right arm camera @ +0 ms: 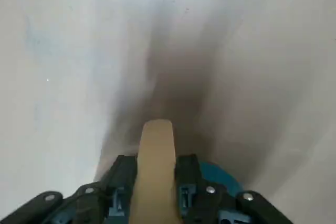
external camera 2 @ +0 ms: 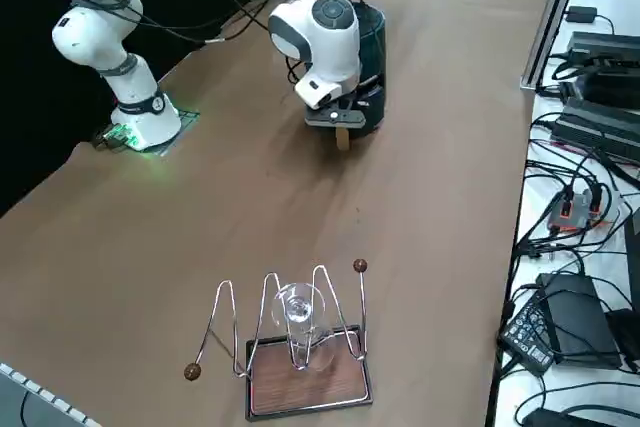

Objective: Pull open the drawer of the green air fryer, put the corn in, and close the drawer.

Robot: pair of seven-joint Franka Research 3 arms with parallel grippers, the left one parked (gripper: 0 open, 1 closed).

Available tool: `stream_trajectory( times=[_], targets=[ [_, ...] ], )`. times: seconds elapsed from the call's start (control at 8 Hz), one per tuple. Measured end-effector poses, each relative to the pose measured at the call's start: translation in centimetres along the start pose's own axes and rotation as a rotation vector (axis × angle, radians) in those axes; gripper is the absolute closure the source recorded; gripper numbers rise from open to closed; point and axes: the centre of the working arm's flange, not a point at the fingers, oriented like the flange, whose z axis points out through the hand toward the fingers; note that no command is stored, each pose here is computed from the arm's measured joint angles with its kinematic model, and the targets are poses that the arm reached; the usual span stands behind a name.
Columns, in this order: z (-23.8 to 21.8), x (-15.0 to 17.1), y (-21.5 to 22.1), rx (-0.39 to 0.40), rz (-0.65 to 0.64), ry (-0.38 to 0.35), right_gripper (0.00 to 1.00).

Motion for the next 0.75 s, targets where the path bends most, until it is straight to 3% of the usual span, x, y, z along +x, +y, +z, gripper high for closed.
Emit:
stream_trajectory(
  times=[0.75],
  targets=[
    [-0.21,-0.97,-0.25,0.009,-0.019,0.014,0.56]
  ],
)
